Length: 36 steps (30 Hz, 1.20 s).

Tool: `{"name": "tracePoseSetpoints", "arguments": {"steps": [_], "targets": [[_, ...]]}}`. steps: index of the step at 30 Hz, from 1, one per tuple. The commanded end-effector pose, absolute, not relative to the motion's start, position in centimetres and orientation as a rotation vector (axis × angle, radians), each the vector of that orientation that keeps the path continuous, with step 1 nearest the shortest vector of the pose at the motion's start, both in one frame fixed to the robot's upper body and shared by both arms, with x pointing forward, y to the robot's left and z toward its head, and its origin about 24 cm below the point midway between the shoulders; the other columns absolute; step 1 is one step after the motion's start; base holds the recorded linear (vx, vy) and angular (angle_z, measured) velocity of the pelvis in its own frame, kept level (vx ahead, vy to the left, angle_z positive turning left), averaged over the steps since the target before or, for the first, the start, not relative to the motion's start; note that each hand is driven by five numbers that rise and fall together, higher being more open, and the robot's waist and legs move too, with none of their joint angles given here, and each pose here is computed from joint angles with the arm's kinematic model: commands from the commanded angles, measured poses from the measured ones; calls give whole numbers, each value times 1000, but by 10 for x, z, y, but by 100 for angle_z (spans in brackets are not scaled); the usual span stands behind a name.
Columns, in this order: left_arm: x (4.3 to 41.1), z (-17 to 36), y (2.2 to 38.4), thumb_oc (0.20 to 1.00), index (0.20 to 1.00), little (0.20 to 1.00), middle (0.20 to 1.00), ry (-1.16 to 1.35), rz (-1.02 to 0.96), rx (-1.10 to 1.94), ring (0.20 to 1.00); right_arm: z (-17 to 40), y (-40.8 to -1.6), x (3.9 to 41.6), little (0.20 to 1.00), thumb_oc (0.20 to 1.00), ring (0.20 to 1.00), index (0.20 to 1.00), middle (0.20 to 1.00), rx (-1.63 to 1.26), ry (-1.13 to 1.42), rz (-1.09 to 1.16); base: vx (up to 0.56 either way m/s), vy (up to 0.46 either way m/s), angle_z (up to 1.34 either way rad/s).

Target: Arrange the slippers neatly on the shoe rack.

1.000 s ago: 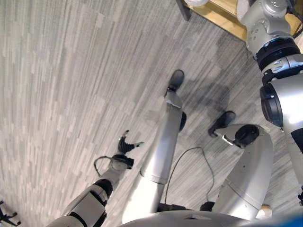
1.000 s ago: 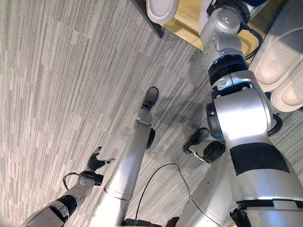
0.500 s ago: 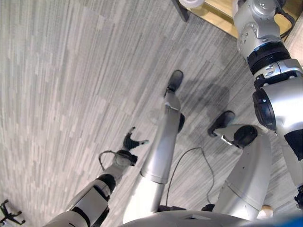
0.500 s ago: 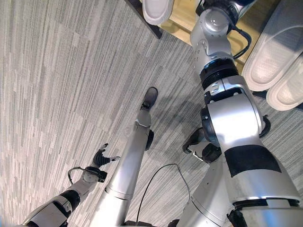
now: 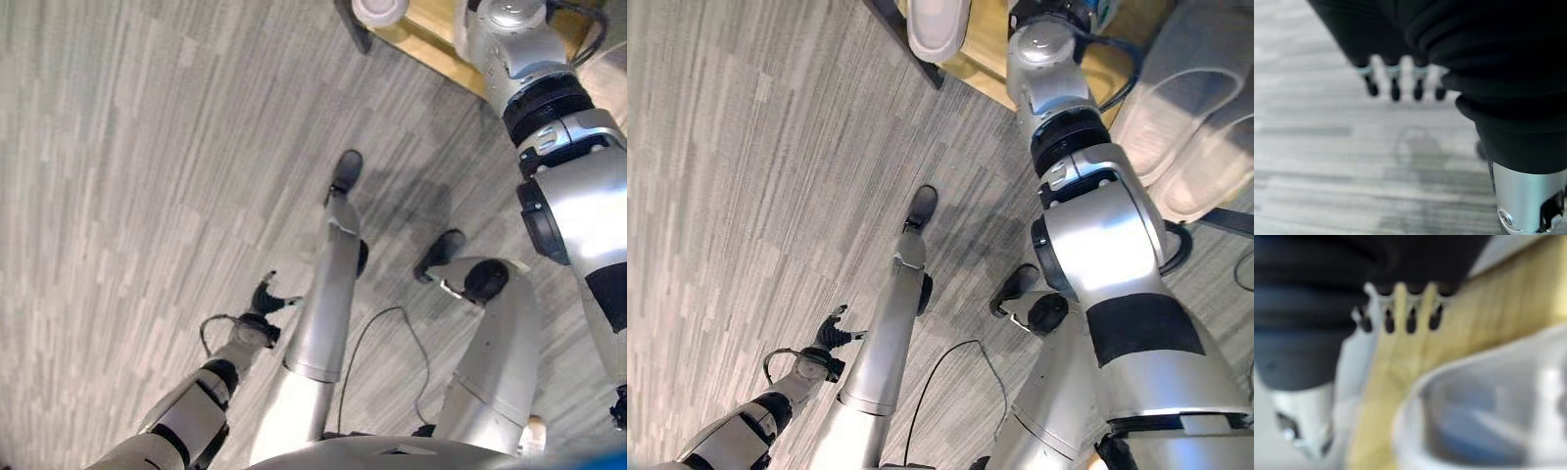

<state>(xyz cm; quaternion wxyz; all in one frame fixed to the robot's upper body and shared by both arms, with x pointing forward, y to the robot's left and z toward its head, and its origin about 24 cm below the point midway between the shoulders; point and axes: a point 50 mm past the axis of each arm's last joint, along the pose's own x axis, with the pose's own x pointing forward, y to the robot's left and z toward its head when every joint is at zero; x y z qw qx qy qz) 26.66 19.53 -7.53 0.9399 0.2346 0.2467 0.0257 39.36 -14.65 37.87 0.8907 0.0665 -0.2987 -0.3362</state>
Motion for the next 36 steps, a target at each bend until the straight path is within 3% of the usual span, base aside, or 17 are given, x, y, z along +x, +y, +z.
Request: {"name": "tracePoseSetpoints", "arguments": {"steps": [1, 10, 23, 36], "targets": [[262, -76, 226, 1000, 1000, 1000, 1000, 568, 161, 491, 1000, 413, -117, 373, 1000, 1000, 1000, 1000, 1000, 298, -793, -589, -24, 17, -6], [268, -73, 224, 1000, 1000, 1000, 1000, 564, 183, 448, 1000, 386, -120, 374, 1000, 1000, 1000, 1000, 1000, 401, -774, -569, -17, -7, 1], [267, -75, 219, 1000, 1000, 1000, 1000, 581, 182, 445, 1000, 344, -145, 373, 1000, 1000, 1000, 1000, 1000, 286, -771, -668, 0, 0, 0], [274, -72, 213, 1000, 1000, 1000, 1000, 575, 167, 472, 1000, 293, -99, 376, 1000, 1000, 1000, 1000, 1000, 325, -651, -473, 0, 0, 0]]}}
